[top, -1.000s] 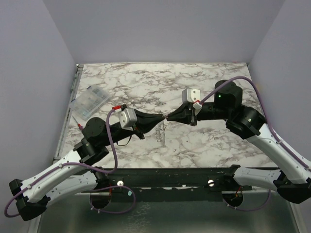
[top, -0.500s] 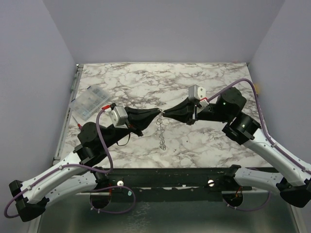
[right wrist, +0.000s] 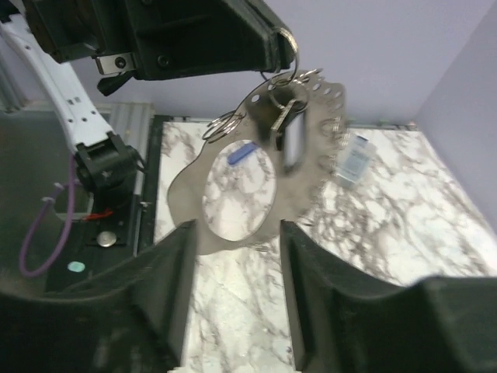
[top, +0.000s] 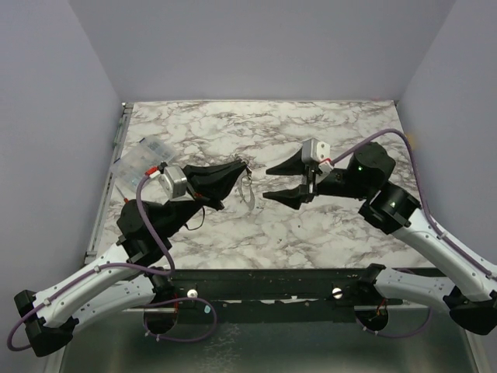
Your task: Put the keys on the keyring
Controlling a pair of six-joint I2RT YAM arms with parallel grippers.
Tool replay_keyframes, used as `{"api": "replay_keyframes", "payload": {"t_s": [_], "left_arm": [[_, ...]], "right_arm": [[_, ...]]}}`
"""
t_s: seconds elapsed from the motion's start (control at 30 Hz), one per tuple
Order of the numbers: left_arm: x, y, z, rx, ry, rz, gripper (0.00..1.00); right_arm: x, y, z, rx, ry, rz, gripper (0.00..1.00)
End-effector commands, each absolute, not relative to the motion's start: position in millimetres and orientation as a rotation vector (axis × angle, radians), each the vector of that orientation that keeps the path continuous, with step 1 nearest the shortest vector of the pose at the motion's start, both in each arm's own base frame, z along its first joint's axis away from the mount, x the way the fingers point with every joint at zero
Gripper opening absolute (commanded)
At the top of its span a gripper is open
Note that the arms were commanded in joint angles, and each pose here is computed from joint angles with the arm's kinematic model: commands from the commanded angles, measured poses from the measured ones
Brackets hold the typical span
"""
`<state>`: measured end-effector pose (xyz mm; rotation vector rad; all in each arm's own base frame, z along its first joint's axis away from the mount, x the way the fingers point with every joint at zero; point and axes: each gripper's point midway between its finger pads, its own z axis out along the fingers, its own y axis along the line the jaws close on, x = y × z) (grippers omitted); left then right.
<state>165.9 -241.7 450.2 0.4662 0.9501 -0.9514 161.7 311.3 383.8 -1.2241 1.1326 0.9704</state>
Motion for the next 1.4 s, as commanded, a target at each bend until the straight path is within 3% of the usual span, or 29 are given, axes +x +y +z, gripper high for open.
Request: {"api": "replay_keyframes", "payload": {"t_s": [0.0, 0.33, 0.9, 1.37], "left_arm": [[150, -247, 461, 0.582, 0.897, -0.956, 0.00], [131, -260, 457, 0.699, 0.870, -1.029, 0.00], [117, -268, 456, 0.777, 0.847, -1.088, 0.00], [124, -269, 456, 0.760, 0.860, -1.068, 0.00]], "right_arm": [[150, 286, 434, -1.181, 0.991, 0.853, 0.64], [148, 301, 443, -1.285, 0.970, 0.891, 0.65], [140, 315, 420, -1.497, 1.006, 0.967, 0.43], [124, 315, 421, -1.550, 0.972, 1.055, 0.39]]}}
